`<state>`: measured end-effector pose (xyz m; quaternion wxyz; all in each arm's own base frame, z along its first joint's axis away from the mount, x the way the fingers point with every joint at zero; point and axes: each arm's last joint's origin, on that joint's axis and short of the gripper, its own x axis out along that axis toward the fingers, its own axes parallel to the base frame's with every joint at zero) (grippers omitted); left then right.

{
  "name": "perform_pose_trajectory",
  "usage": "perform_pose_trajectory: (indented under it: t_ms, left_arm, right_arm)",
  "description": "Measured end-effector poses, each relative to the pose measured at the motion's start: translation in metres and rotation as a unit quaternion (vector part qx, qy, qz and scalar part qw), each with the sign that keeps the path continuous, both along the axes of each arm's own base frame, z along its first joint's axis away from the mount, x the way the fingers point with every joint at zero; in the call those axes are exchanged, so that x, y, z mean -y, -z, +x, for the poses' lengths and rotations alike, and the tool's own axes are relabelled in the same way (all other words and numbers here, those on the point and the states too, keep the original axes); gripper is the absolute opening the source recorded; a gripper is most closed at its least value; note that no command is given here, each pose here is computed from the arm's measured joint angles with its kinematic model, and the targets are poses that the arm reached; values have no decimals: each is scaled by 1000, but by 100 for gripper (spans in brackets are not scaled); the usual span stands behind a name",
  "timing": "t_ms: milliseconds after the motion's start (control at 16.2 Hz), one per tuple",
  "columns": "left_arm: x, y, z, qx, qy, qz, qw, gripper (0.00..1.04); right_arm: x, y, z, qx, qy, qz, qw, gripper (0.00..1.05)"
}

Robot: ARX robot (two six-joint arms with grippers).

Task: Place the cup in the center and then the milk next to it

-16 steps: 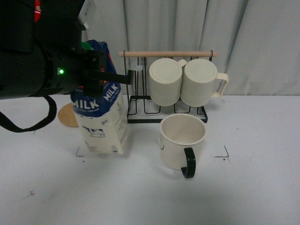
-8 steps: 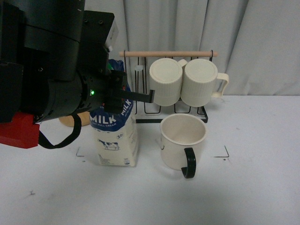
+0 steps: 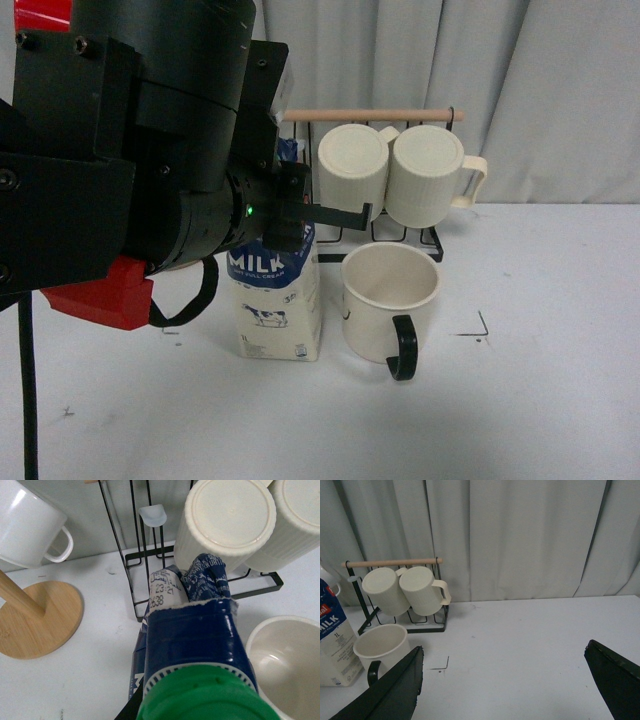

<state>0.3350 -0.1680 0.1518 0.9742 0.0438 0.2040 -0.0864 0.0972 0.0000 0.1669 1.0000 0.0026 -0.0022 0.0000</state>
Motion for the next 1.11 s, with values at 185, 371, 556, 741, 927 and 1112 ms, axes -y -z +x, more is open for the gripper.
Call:
perform_pose_trajectory:
  t_ms: [185, 371, 556, 741, 927, 1112]
  left_arm:
    - [4, 4, 0, 0, -2, 4, 1000, 16]
    - [6, 5, -1, 0, -2, 1, 1000, 25]
    - [6, -5, -1, -9, -8, -39, 999, 69]
    - [-1, -29, -14, -31, 6, -98, 995, 94]
    - [-5, -73, -46, -34, 42, -186, 981, 98]
    - [-25, -104, -82, 21, 49, -238, 970, 98]
  right_arm:
    - [0, 0, 0, 0, 0, 0, 1000, 98]
    - [0, 0, 0, 0, 0, 0, 1000, 98]
    - [0, 0, 0, 0, 0, 0, 1000, 98]
    - [0, 0, 0, 0, 0, 0, 1000, 98]
    - [0, 0, 0, 0, 0, 0, 1000, 98]
    - [0, 0, 0, 0, 0, 0, 1000, 98]
